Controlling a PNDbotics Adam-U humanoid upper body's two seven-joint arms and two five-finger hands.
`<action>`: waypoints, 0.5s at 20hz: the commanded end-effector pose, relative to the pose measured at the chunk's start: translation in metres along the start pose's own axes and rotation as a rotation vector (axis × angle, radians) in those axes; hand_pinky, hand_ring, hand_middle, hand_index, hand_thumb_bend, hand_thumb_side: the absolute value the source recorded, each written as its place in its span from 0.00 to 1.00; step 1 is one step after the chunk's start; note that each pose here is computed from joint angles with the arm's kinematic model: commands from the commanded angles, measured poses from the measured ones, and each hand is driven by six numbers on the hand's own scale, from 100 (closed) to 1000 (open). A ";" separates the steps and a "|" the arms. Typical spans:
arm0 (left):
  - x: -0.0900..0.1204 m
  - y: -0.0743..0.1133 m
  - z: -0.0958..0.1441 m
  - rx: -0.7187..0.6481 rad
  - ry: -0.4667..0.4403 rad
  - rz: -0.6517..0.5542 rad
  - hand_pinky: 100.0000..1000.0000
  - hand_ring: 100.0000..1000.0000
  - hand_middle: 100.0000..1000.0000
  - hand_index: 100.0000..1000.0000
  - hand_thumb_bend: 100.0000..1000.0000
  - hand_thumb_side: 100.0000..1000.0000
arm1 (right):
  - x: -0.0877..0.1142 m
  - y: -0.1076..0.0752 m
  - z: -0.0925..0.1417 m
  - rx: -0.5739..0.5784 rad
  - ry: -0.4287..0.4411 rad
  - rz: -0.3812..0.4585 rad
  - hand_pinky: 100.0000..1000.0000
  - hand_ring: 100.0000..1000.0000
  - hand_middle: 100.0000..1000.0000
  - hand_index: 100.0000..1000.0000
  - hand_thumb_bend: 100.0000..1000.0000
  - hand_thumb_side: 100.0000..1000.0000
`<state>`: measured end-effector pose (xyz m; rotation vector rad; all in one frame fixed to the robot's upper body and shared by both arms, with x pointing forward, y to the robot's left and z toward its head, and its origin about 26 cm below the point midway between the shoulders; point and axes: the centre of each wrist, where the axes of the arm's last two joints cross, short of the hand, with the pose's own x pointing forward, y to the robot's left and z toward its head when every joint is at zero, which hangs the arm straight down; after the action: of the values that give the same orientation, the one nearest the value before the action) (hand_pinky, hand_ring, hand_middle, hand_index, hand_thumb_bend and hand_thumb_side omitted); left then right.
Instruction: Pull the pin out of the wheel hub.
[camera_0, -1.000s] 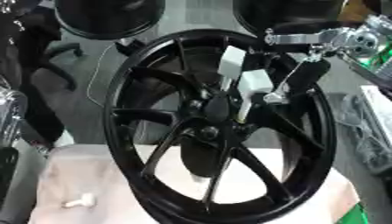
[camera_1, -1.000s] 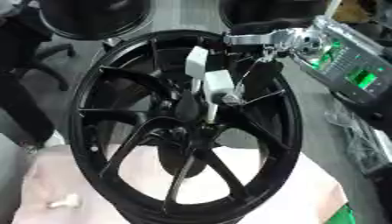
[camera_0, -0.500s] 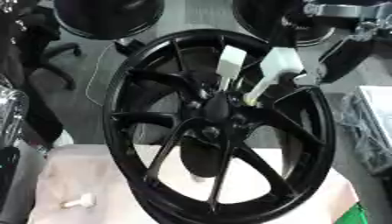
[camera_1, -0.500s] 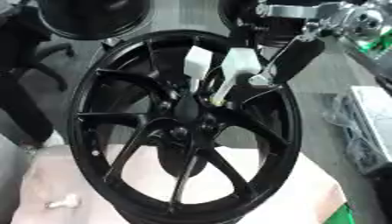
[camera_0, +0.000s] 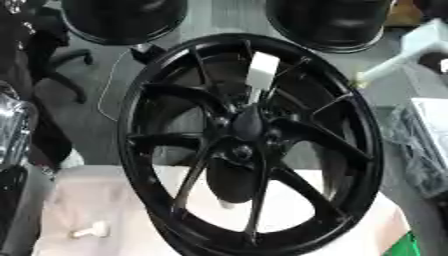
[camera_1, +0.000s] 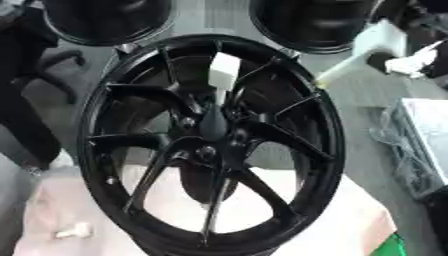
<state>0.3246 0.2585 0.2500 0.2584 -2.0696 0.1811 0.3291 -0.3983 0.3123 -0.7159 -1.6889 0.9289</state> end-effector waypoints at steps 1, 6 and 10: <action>0.010 0.005 -0.003 0.013 -0.044 -0.015 0.66 0.72 0.63 0.61 0.27 0.52 | -0.038 -0.030 0.017 -0.172 0.136 0.034 0.67 0.48 0.44 0.54 0.00 0.00; 0.010 0.007 -0.003 0.025 -0.044 -0.018 0.66 0.72 0.63 0.61 0.27 0.52 | -0.105 -0.025 0.042 -0.219 0.362 0.062 0.68 0.52 0.50 0.60 0.03 0.00; 0.010 0.008 -0.003 0.031 -0.044 -0.019 0.66 0.72 0.63 0.61 0.27 0.52 | -0.136 -0.023 0.057 -0.276 0.479 0.041 0.73 0.64 0.68 0.73 0.06 0.23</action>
<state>0.3244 0.2610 0.2503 0.2720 -2.0708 0.2026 0.3195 -0.5229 0.2405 -1.0013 -1.3891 0.5306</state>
